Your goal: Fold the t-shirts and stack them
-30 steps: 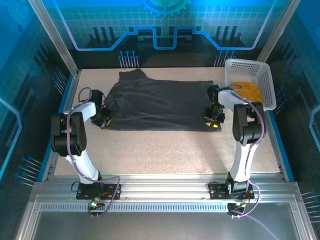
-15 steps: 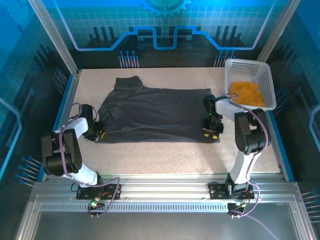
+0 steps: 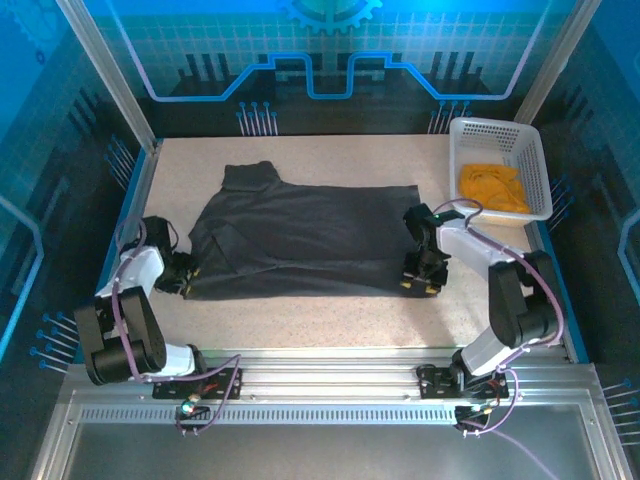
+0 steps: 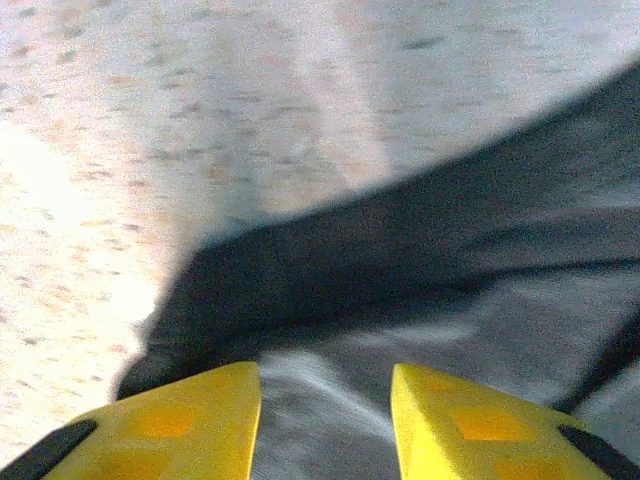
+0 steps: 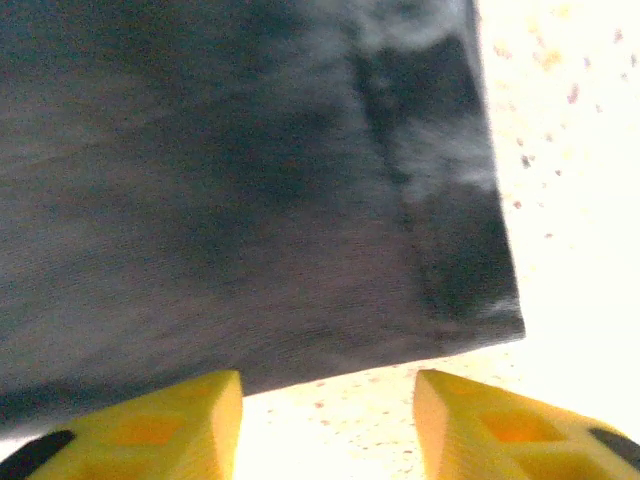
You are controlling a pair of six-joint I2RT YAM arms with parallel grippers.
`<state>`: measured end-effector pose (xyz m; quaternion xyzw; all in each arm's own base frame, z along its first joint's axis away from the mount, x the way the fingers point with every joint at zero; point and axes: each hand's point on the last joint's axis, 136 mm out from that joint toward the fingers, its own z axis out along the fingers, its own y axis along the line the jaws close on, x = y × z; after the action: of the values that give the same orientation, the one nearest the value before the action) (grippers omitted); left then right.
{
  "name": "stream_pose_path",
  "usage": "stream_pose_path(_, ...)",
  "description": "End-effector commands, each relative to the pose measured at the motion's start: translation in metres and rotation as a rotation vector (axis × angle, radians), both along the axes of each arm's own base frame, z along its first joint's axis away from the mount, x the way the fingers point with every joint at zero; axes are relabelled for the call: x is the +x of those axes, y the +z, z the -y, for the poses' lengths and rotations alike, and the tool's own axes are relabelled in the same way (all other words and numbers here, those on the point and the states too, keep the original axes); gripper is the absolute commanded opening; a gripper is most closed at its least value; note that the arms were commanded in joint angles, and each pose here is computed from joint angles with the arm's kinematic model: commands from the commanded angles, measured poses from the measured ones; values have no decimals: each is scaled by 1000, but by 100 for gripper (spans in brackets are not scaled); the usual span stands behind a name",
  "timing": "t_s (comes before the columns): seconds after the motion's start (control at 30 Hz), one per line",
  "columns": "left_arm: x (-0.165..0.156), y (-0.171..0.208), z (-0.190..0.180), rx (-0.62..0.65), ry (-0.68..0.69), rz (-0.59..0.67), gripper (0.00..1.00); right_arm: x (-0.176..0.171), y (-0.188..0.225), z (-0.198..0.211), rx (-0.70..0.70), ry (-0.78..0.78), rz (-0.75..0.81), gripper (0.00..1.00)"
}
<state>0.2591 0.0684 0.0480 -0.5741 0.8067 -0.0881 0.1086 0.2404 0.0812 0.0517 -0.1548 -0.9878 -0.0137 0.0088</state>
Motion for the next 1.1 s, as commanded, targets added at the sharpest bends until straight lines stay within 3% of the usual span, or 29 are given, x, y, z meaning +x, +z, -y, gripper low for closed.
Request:
stream_pose_path(0.0, 34, 34, 28, -38, -53, 94, 45, 40, 42, -35, 143, 112, 230, 57)
stream_pose_path(0.1, 48, 45, 71, -104, -62, 138, 48, 61, 65, -73, 312, 232, 327, 62)
stream_pose_path(0.27, 29, 18, 118, -203, -12, 42, 52, 73, 74, -103, 436, 302, 316, 63)
stream_pose_path(0.57, 26, -6, 117, -136, -6, -38, 53, 78, 75, -110, 467, 278, 311, 63)
stream_pose_path(0.73, 28, -18, 120, -143, 4, -54, 48, 78, 76, -108, 467, 271, 307, 63)
stream_pose_path(0.87, 33, -20, 119, -123, -2, -57, 36, 81, 77, -106, 467, 256, 310, 63)
stream_pose_path(1.07, 56, -3, 126, -82, -81, 10, 0, 85, 78, -101, 457, 238, 308, 62)
